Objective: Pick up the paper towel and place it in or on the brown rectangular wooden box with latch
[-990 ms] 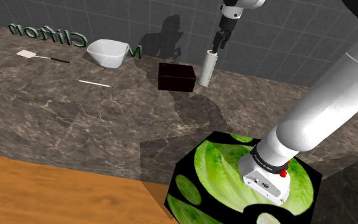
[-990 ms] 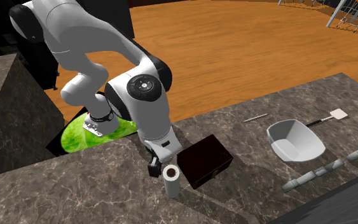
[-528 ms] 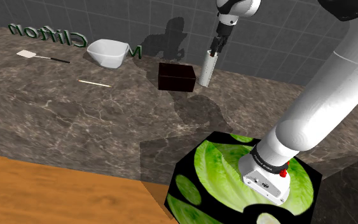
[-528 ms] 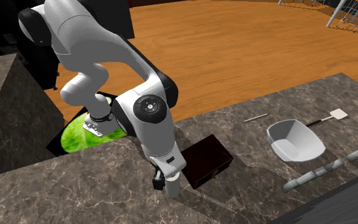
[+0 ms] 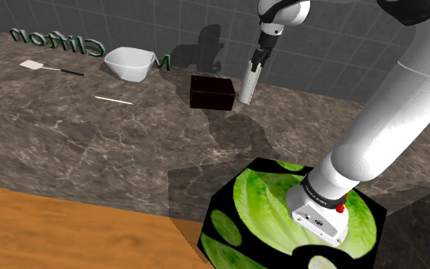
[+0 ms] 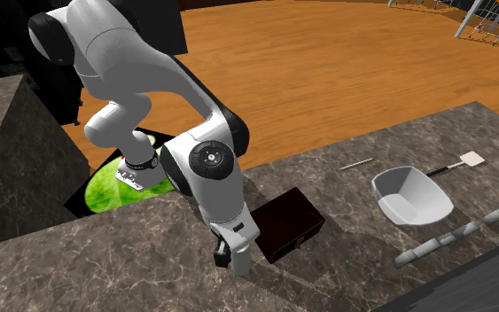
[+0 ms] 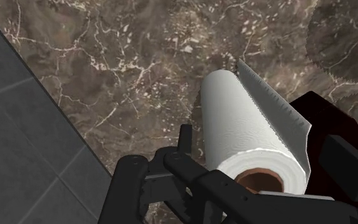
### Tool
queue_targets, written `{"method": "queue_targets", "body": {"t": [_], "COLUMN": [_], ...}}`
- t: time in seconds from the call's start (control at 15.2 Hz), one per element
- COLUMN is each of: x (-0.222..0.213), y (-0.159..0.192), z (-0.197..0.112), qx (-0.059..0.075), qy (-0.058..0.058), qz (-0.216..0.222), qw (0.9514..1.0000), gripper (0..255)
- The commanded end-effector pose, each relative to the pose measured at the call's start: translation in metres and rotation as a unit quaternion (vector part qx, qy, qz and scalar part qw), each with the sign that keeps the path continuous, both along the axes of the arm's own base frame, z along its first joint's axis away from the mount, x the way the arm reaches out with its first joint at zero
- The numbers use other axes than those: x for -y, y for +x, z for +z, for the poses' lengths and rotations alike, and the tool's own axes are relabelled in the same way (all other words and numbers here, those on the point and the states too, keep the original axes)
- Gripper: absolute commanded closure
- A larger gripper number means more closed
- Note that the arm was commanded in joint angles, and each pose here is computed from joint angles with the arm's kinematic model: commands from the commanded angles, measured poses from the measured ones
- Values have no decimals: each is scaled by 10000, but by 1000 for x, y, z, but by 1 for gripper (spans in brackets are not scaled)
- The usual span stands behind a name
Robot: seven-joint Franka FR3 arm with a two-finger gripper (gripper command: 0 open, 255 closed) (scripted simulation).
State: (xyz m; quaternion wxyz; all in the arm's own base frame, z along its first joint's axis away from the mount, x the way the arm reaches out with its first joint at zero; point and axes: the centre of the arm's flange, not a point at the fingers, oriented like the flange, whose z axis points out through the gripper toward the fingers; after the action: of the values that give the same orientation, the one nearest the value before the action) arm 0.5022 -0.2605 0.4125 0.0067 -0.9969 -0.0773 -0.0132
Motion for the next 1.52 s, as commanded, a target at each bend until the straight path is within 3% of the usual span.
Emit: {"method": "queue_targets", "body": {"t": [0.0, 0.07, 0.13, 0.73, 1.45], "x": [0, 0, 0, 0, 0], "y": [0, 0, 0, 0, 0], "z": [0, 0, 0, 0, 58], "qx": [0, 0, 0, 0, 0], "qy": [0, 0, 0, 0, 0], "qz": [0, 0, 0, 0, 0], "qw": [10000, 10000, 10000, 10000, 10000], "gripper": [0, 0, 255, 255, 255]}}
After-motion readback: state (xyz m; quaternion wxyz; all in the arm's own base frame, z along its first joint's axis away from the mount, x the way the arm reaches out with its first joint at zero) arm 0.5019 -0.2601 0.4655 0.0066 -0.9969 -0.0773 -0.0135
